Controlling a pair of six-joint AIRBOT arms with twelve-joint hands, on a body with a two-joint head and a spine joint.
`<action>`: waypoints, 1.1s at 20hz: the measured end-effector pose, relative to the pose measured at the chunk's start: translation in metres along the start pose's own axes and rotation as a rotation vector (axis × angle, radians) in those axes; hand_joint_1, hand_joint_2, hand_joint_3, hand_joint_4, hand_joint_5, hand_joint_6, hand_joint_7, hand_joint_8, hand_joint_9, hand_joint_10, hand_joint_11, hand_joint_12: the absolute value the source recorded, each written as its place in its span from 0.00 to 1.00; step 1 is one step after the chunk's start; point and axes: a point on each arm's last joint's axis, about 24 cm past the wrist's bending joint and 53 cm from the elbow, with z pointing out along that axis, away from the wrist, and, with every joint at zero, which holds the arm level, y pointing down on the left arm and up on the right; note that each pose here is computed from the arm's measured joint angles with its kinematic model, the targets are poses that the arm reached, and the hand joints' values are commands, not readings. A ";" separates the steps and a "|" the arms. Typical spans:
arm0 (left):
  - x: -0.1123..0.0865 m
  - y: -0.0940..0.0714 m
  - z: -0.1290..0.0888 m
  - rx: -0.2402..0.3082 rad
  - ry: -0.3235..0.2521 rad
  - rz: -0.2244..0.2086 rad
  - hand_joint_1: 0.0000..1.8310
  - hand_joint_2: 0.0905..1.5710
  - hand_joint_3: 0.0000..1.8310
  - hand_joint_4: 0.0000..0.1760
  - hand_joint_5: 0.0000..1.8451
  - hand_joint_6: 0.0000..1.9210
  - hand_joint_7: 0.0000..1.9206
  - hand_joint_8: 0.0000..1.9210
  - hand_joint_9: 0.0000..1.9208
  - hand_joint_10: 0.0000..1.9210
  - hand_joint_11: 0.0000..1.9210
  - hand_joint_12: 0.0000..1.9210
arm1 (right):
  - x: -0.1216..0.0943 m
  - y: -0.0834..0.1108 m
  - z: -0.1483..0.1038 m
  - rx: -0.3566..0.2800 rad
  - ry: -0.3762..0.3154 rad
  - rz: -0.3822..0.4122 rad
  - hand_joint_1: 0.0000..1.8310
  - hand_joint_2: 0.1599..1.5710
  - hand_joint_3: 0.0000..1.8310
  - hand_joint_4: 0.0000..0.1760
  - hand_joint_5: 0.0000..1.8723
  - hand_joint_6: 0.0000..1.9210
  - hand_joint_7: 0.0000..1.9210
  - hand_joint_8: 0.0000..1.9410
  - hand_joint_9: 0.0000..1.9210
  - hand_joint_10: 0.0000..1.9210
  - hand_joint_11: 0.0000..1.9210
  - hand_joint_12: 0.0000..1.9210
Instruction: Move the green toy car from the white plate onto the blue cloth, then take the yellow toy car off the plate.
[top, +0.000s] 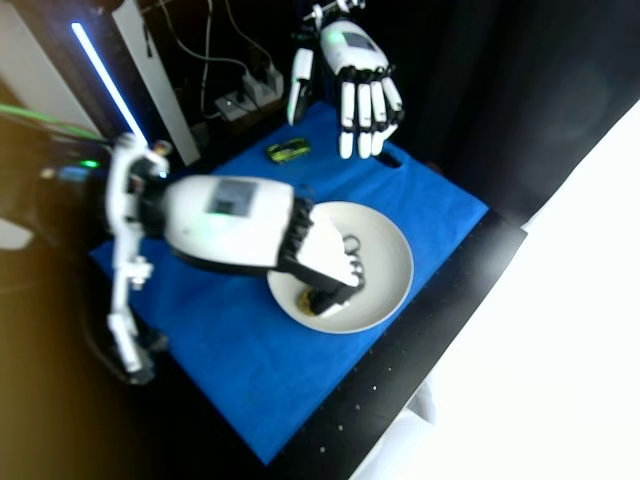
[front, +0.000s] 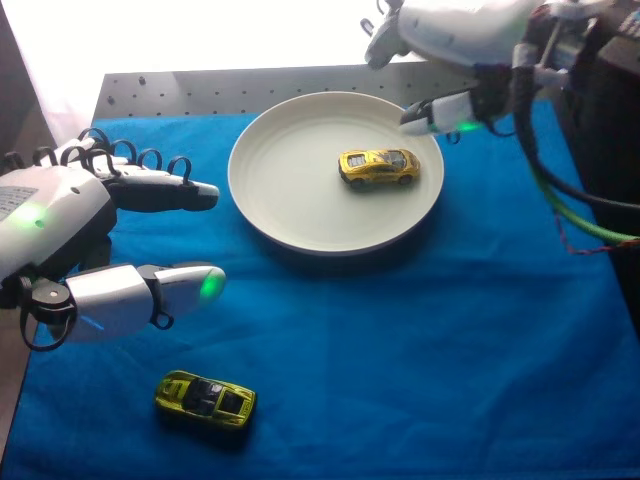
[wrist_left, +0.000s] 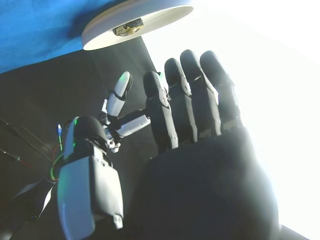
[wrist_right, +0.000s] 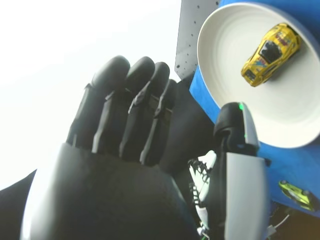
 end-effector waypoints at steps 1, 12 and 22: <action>0.000 0.000 0.000 0.000 0.000 0.000 0.21 0.67 0.00 0.45 0.36 0.00 0.31 0.00 0.17 0.36 0.04 0.81 | 0.003 0.004 0.003 -0.006 0.009 0.002 0.50 0.59 0.00 0.00 0.39 0.00 0.36 0.43 0.31 0.73 0.25 0.98; -0.001 -0.001 0.000 0.001 -0.006 -0.001 0.23 0.67 0.00 0.61 0.37 0.00 0.32 0.00 0.16 0.35 0.02 0.81 | 0.018 0.020 0.012 -0.028 0.047 0.012 0.51 0.56 0.00 0.00 0.43 0.00 0.25 0.83 0.27 0.98 0.31 1.00; -0.001 0.000 0.000 -0.003 -0.007 -0.006 0.26 0.66 0.00 0.64 0.38 0.00 0.33 0.01 0.16 0.38 0.00 0.82 | 0.052 0.017 0.008 -0.018 0.135 0.005 0.49 0.54 0.00 0.00 0.43 0.00 0.26 0.56 0.25 0.74 0.21 0.94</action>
